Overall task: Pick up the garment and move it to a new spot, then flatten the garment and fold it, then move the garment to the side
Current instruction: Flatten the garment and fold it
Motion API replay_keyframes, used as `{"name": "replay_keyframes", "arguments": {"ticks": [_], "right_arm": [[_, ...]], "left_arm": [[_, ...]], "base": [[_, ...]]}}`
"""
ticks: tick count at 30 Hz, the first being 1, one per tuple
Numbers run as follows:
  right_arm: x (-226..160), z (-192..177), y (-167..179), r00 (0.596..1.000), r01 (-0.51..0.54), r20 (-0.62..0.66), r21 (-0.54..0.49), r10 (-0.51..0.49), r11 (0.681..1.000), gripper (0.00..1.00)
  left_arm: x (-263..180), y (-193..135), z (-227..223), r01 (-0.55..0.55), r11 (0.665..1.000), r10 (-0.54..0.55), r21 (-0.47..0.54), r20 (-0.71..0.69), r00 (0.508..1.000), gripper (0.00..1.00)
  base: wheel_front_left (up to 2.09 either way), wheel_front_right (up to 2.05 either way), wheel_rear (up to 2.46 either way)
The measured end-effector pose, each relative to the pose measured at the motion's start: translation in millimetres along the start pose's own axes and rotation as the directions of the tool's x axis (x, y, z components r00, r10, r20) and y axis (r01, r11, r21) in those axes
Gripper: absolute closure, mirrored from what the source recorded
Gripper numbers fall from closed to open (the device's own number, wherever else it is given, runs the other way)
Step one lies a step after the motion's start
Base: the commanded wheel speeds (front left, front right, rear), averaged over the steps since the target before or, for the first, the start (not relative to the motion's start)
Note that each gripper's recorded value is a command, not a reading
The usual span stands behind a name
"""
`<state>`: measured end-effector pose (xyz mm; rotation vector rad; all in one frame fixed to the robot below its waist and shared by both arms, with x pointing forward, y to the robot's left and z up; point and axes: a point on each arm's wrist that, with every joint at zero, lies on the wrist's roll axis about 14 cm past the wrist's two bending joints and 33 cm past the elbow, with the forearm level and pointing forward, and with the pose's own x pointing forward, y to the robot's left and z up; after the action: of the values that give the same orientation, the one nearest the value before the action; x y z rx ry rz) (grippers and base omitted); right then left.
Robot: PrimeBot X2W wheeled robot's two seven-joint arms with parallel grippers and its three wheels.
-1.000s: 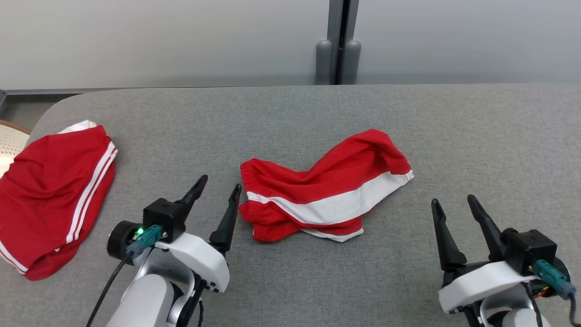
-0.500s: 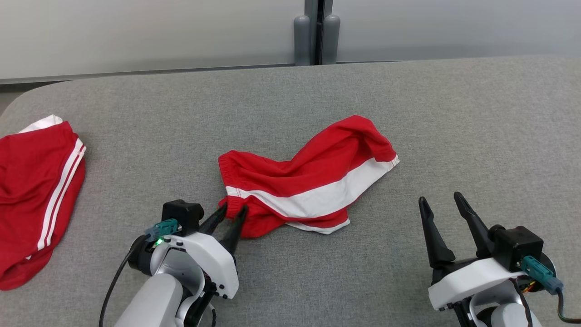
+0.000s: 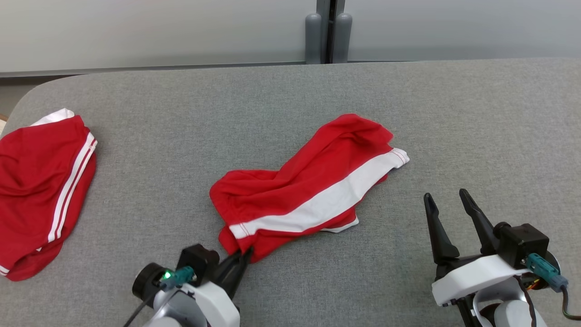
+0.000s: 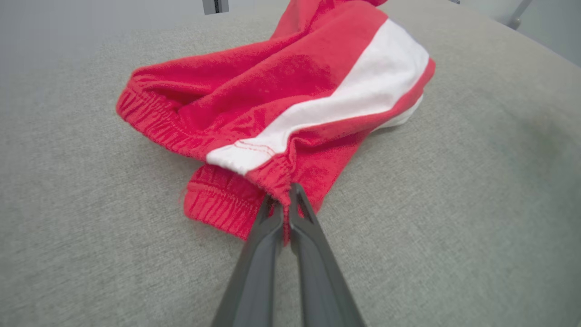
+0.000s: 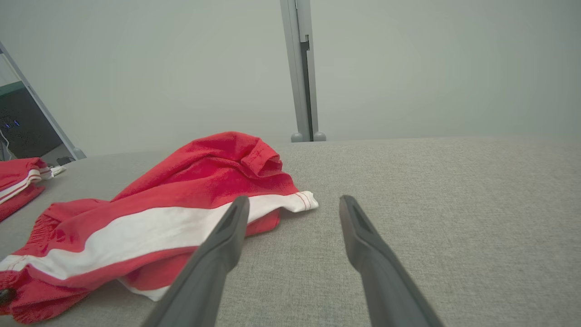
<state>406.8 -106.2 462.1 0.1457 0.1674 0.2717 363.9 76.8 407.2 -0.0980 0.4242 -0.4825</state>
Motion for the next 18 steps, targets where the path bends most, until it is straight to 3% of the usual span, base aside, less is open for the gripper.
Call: {"name": "replay_keyframes", "arguments": {"ticks": [13, 14, 15, 16, 18], "right_arm": [[2.9, 1.1, -1.7, 1.000, 0.003, 0.003, 0.001, -0.003, 1.000, 0.00], [2.7, 1.6, -2.0, 1.000, 0.004, 0.005, 0.001, -0.004, 1.000, 0.00], [2.4, 2.3, -2.6, 1.000, 0.006, 0.007, 0.001, -0.006, 1.000, 0.00], [2.2, 3.1, -3.2, 1.000, 0.008, 0.009, 0.000, -0.008, 1.000, 0.00], [1.5, 5.6, -3.9, 1.000, 0.011, 0.016, -0.002, -0.011, 1.000, 0.00]], "left_arm": [[-10.9, 12.9, -37.3, -0.051, 0.993, 0.058, 0.109, -0.063, 0.996, 1.00], [-11.2, 15.4, -38.5, -0.059, 0.992, 0.066, 0.109, -0.063, 0.996, 0.82], [-11.4, 18.7, -37.8, -0.073, 0.991, 0.079, 0.109, -0.053, 0.995, 0.16], [-11.3, 21.4, -36.0, -0.087, 0.991, 0.091, 0.099, -0.038, 0.995, 0.00], [-11.2, 26.3, -30.1, -0.123, 0.991, 0.123, 0.058, 0.000, 0.992, 0.00]], "base": [[0.00, 0.00, 0.00], [0.00, 0.00, 0.00], [0.00, 0.00, 0.00], [0.00, 0.00, 0.00], [0.00, 0.00, 0.00]]}}
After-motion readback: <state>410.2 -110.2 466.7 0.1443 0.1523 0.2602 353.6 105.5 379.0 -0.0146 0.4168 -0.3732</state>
